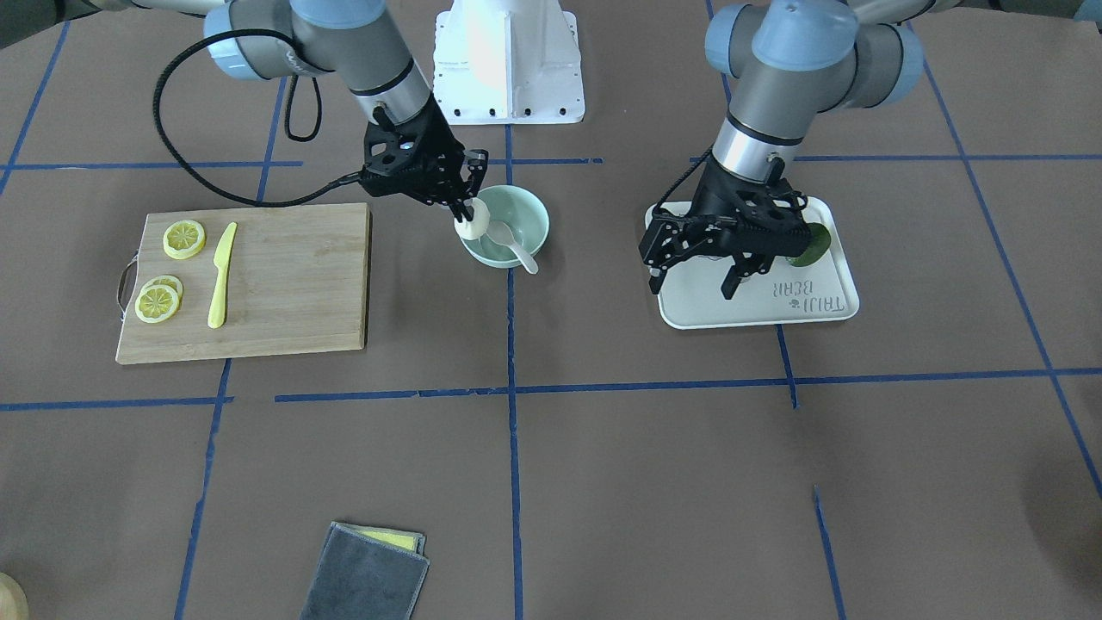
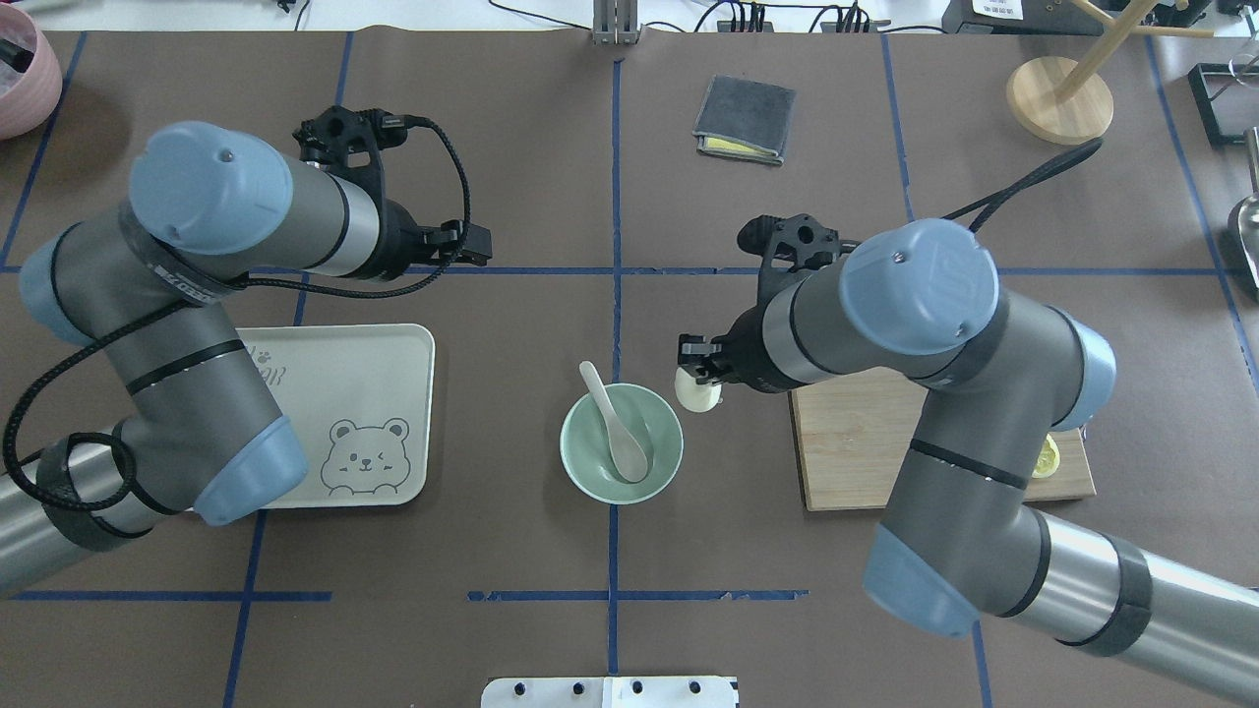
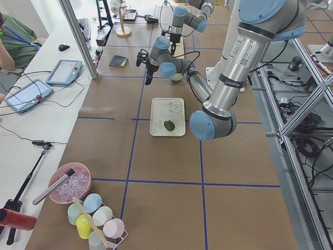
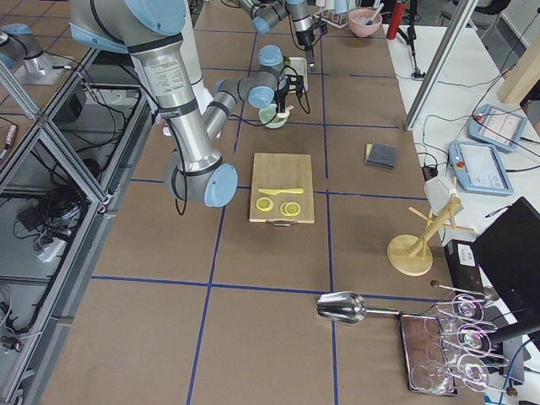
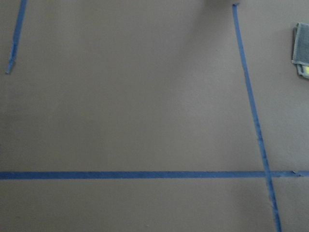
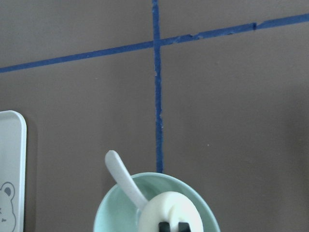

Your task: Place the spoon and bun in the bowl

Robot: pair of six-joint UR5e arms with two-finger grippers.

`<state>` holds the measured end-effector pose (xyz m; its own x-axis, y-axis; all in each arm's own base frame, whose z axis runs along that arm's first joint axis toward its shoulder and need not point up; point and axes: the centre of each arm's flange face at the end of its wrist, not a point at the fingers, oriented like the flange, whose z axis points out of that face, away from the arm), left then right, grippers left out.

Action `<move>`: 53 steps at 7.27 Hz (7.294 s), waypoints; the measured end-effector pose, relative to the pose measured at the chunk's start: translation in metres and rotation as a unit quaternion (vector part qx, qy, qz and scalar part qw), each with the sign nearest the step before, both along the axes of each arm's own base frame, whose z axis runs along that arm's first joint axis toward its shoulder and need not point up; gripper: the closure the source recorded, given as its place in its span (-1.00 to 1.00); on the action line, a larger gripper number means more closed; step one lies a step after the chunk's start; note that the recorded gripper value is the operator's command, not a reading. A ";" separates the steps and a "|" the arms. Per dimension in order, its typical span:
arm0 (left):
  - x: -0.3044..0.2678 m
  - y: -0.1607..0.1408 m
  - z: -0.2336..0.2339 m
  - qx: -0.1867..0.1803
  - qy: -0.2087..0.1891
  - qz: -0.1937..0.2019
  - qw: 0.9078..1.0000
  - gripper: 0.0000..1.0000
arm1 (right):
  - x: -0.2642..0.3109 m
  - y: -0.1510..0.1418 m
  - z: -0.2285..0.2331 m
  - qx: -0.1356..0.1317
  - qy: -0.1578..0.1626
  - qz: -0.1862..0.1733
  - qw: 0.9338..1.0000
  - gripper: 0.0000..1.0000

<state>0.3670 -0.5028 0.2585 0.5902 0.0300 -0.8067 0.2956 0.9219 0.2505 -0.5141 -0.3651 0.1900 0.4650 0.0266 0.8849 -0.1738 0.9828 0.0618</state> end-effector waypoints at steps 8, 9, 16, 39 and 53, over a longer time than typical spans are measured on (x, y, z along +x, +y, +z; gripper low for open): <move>-0.035 -0.016 0.026 -0.006 -0.022 -0.020 1.000 -1.00 | 0.011 -0.016 -0.011 0.000 -0.003 0.009 1.000 -1.00; -0.041 -0.020 0.027 -0.006 -0.022 -0.016 1.000 -1.00 | 0.045 -0.044 -0.001 -0.009 0.008 0.002 1.000 -1.00; -0.252 -0.064 0.158 0.053 -0.157 0.086 0.982 -1.00 | 0.327 -0.141 0.202 0.062 0.191 -0.116 0.973 -1.00; -0.416 0.024 0.392 -0.071 -0.122 0.212 0.967 -1.00 | 0.607 -0.096 0.453 -0.037 0.116 -0.072 0.990 -1.00; -0.417 0.022 0.392 -0.127 -0.107 0.162 0.973 -1.00 | 0.608 -0.099 0.452 -0.042 0.117 -0.067 0.990 -1.00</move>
<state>-0.0498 -0.4806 0.6504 0.7384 0.0574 -0.6719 -0.0537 0.9982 0.0263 0.0937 -0.4643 0.6415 0.6608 0.0201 0.7503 -0.0317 0.9995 0.0012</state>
